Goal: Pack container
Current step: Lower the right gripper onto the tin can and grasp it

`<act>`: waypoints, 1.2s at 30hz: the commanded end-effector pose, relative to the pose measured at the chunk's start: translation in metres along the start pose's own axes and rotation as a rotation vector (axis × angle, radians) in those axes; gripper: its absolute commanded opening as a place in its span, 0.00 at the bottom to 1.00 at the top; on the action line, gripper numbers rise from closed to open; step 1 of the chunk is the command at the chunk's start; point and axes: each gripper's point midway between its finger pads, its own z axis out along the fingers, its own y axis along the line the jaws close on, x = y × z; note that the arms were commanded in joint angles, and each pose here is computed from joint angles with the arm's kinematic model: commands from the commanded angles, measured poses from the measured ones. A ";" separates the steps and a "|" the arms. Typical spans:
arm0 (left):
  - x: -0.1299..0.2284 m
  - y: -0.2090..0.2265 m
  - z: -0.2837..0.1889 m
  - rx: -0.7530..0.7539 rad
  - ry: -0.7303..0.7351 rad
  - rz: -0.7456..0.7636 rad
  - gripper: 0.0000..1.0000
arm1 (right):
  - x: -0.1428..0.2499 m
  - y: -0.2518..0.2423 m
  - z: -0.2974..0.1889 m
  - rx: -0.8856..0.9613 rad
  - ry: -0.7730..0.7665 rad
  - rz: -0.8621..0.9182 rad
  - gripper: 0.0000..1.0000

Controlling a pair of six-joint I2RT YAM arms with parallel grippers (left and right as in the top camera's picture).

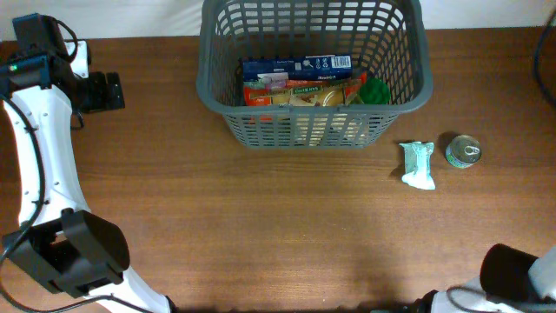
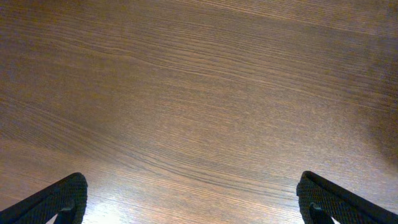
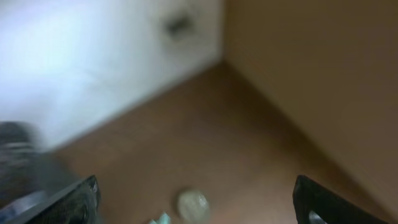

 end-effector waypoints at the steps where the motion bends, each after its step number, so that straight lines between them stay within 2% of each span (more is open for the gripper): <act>1: 0.001 -0.001 0.002 0.010 0.005 -0.011 0.99 | 0.061 -0.015 0.079 0.005 0.285 0.093 0.92; 7: 0.001 -0.001 0.002 0.011 0.005 -0.011 0.99 | 0.173 0.002 0.166 -0.036 0.602 0.085 0.91; 14: 0.001 -0.001 0.002 0.011 0.005 -0.011 0.99 | 0.258 0.013 0.221 -0.026 0.727 0.074 0.92; 18: 0.001 -0.001 0.002 0.011 0.005 -0.011 0.99 | 0.284 0.017 0.241 -0.025 0.743 0.070 0.92; 24: 0.001 -0.001 0.002 0.011 0.005 -0.011 0.99 | 0.297 0.018 0.268 -0.018 0.728 0.078 0.93; 31: 0.001 -0.001 0.002 0.011 0.005 -0.011 0.99 | 0.322 0.019 0.286 -0.007 0.781 0.072 0.93; 36: 0.001 -0.001 0.002 0.011 0.005 -0.011 0.99 | 0.333 0.019 0.292 -0.001 0.805 0.070 0.85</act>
